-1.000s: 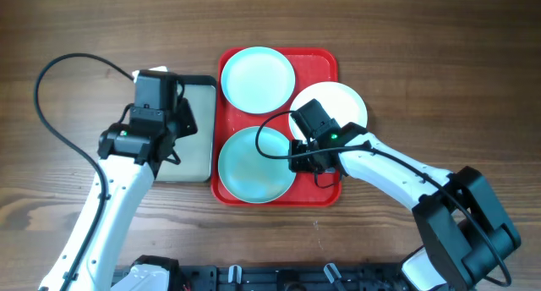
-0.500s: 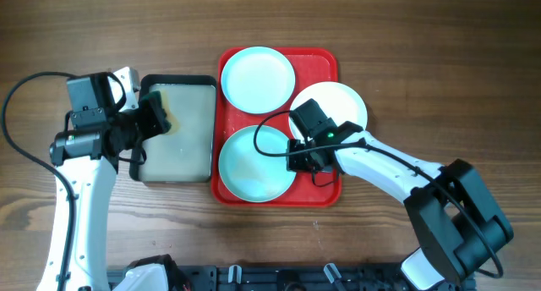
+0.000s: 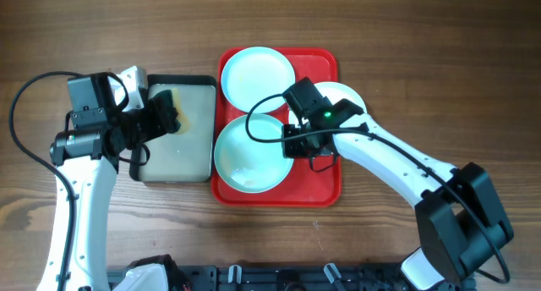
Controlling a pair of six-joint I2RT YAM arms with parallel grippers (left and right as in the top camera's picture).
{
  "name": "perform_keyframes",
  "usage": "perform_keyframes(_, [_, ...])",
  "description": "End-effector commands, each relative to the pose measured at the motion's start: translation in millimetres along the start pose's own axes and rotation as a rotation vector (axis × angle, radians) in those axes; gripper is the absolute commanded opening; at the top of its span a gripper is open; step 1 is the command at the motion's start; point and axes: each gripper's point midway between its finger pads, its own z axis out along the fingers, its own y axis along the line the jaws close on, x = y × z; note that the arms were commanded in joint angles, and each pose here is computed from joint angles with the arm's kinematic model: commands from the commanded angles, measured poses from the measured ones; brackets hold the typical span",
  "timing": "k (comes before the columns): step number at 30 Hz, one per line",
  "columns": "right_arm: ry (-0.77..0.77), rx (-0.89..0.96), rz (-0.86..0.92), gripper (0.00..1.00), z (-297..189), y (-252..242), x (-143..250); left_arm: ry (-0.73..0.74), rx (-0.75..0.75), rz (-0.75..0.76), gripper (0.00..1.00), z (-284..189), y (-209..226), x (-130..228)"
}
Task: Clean dirty plates on tray and stack at the side
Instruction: 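Lift the light-blue plate with the right gripper and tilt it up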
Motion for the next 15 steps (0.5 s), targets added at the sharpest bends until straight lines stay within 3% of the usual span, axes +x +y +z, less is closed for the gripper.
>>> perform_keyframes(1, [-0.143,-0.005,-0.056,0.04,-27.2,14.2,-37.9,-0.019,0.029,0.028,0.04,-7.1,-7.8,-6.0])
perform_keyframes(10, [-0.446,-0.131,-0.106,0.04,-19.6,60.2,-111.0,0.028,0.028,0.003,0.04,-7.1,-6.7,5.8])
perform_keyframes(15, [-0.635,-0.095,-0.137,0.04,-13.8,86.3,-134.8,0.056,0.093,-0.006,0.04,-8.0,-17.8,11.7])
